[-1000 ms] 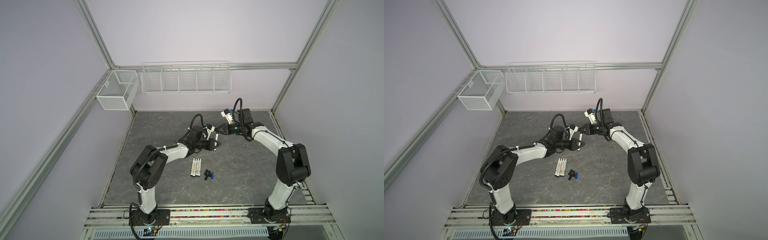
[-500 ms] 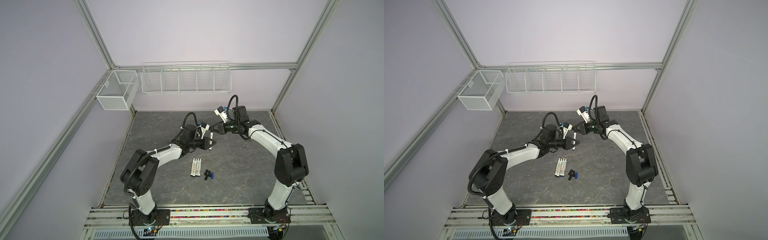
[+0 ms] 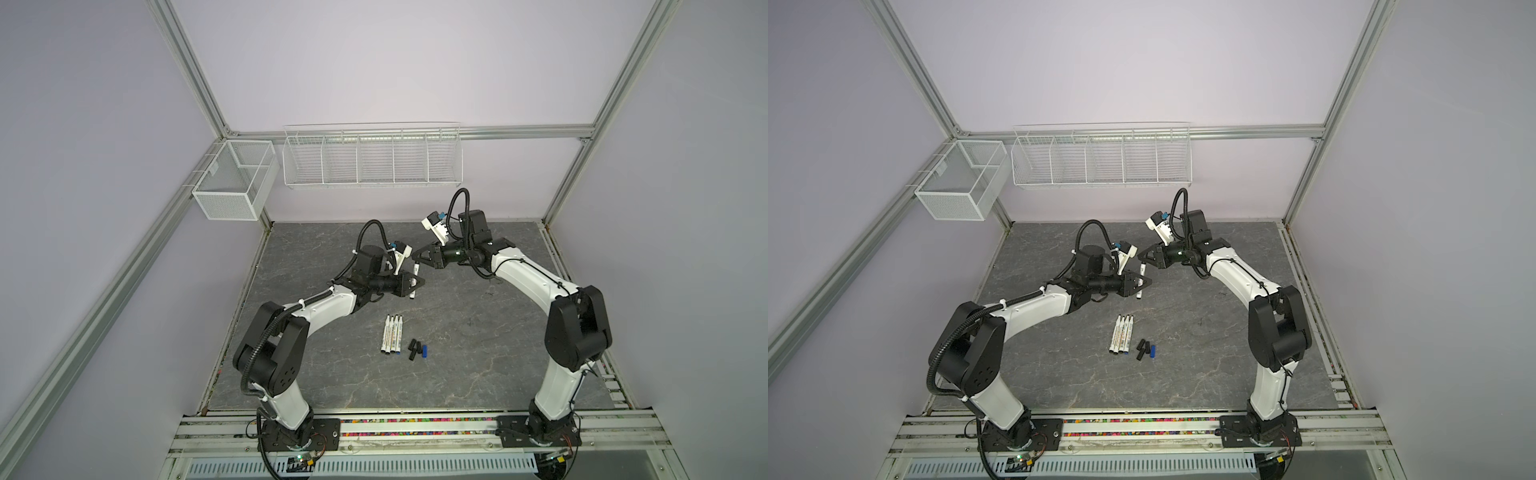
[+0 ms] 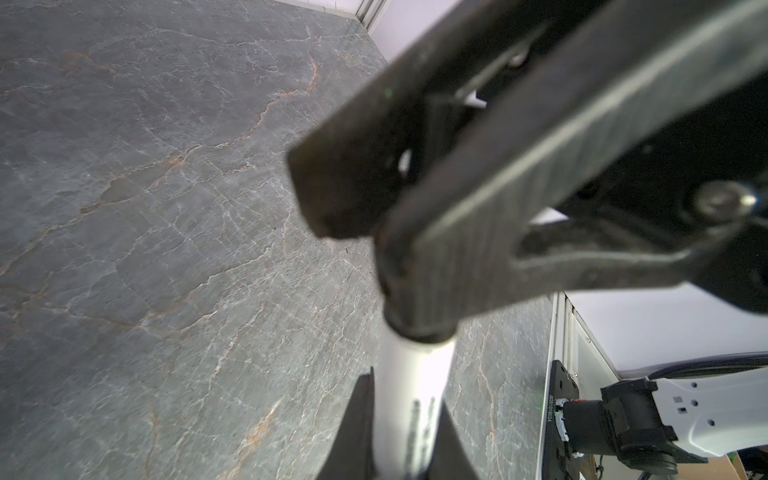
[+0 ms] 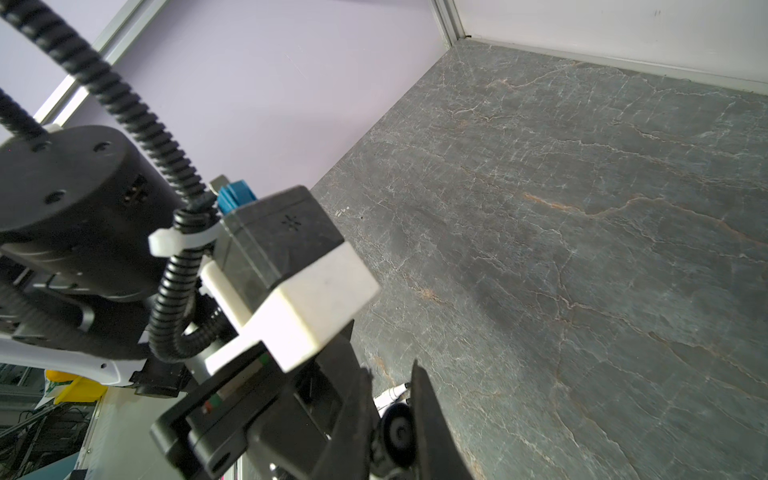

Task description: Insert the pens into the pen caps

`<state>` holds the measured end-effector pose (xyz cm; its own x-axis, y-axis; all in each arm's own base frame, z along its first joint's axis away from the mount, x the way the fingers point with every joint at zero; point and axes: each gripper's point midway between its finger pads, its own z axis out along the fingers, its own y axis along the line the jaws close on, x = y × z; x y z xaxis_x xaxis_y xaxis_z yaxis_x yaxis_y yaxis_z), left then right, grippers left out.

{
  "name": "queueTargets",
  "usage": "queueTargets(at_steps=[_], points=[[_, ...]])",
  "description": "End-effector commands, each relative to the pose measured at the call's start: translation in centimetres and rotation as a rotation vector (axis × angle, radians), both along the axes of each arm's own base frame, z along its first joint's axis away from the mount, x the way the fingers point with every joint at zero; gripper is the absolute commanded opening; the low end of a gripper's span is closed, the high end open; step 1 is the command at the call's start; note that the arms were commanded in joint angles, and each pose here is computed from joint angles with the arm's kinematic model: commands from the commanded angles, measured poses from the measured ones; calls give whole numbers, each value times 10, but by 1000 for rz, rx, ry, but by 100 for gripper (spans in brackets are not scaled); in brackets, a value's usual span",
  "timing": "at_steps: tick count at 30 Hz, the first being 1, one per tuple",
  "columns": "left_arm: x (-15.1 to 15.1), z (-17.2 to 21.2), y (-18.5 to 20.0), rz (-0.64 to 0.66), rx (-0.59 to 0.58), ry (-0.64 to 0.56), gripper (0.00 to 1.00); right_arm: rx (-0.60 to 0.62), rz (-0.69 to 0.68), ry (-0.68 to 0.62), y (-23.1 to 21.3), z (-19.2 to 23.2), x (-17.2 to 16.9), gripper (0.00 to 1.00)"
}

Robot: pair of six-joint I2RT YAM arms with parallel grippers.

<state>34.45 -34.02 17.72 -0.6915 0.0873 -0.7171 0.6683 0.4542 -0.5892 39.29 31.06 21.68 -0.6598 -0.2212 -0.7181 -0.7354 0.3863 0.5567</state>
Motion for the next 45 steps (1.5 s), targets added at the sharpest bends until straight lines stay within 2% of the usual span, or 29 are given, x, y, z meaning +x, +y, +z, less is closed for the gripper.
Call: queueTargets(at_steps=[1,5,8,13,18,26,32,36,39,41,43,45], points=[[109,150,90,511,-244,-377,0,-118,-9,532,-45,-82,-75,7],[80,99,53,414,-114,-319,0,27,-133,520,-67,-62,-45,7],[60,63,31,359,-73,-255,0,38,-139,512,-67,-59,-43,7],[43,32,8,315,-70,-182,0,38,-125,533,-63,-64,-46,7],[39,23,-7,293,-66,-161,0,28,-61,505,-51,-57,-54,7],[53,42,-9,316,-99,-203,0,-74,74,513,-29,-67,-85,7],[62,61,-7,309,-102,-241,0,-117,39,505,-33,-75,-80,8],[56,40,-16,272,-85,-184,0,-109,-75,482,-46,-74,-59,24],[38,6,-31,219,-26,-139,0,-58,-156,495,-59,-68,-45,41],[27,-18,-40,186,5,-104,0,-22,-201,474,-65,-59,-36,57],[21,-35,-43,167,28,-80,0,5,-243,438,-69,-50,-28,65],[21,-45,-39,175,55,-72,0,20,-285,406,-74,-41,-21,69]])
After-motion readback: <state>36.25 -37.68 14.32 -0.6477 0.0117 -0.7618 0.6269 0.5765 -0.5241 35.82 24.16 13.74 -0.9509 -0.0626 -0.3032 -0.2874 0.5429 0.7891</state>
